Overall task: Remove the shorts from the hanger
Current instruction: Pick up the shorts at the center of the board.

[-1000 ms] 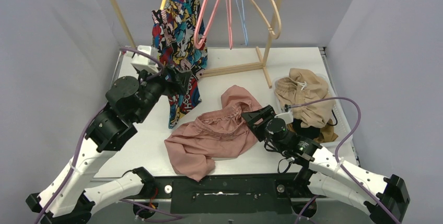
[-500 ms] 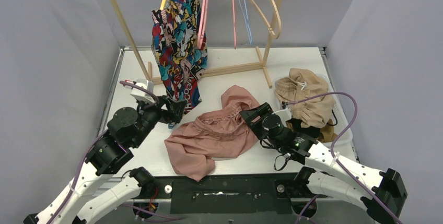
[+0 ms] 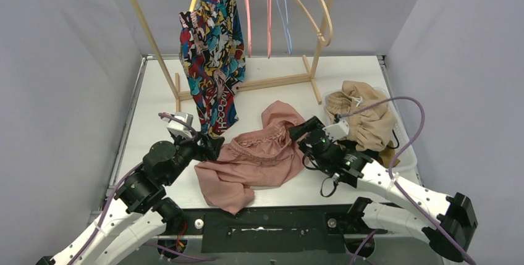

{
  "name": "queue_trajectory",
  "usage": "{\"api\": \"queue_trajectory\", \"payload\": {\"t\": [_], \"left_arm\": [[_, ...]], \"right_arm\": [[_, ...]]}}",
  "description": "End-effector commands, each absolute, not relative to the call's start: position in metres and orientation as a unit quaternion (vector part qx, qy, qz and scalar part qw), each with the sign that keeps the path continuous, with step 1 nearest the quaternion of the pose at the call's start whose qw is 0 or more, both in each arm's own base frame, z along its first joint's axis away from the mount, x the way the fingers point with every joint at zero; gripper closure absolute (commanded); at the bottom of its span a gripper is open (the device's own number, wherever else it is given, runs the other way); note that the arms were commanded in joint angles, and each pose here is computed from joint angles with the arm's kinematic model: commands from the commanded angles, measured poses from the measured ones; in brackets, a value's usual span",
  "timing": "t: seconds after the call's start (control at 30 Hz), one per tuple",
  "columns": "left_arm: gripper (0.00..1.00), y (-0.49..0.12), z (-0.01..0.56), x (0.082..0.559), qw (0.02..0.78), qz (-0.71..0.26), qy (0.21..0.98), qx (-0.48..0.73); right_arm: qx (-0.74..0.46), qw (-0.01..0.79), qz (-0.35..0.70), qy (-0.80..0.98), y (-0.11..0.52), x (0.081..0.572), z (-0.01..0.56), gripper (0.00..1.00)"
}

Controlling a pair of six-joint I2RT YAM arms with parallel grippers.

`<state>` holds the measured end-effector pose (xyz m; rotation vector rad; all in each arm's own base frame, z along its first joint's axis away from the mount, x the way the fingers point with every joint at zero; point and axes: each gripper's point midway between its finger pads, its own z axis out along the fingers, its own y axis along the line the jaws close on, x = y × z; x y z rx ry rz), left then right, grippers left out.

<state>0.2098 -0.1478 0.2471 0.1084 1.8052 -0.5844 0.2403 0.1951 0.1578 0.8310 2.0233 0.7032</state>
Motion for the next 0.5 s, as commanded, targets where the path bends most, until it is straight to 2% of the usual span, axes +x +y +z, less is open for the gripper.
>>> {"api": "queue_trajectory", "payload": {"t": [0.0,0.17,0.27,0.47], "left_arm": [[0.22,-0.142,0.257,0.208,0.615,-0.257,0.744,0.051],[0.21,-0.121,0.266,0.202,0.64,-0.243,0.729,0.024],[0.21,-0.12,0.27,0.201,0.642,-0.247,0.725,0.02],[0.21,-0.133,0.257,0.2,0.611,-0.255,0.748,0.045]], "right_arm": [[0.263,0.474,0.252,0.802,0.227,0.267,0.209,0.33],[0.217,0.492,0.2,0.819,0.265,0.266,0.208,0.31],[0.238,0.493,0.177,0.818,0.259,0.262,0.195,0.31],[0.287,0.504,0.216,0.785,0.239,0.259,0.191,0.31]]}}
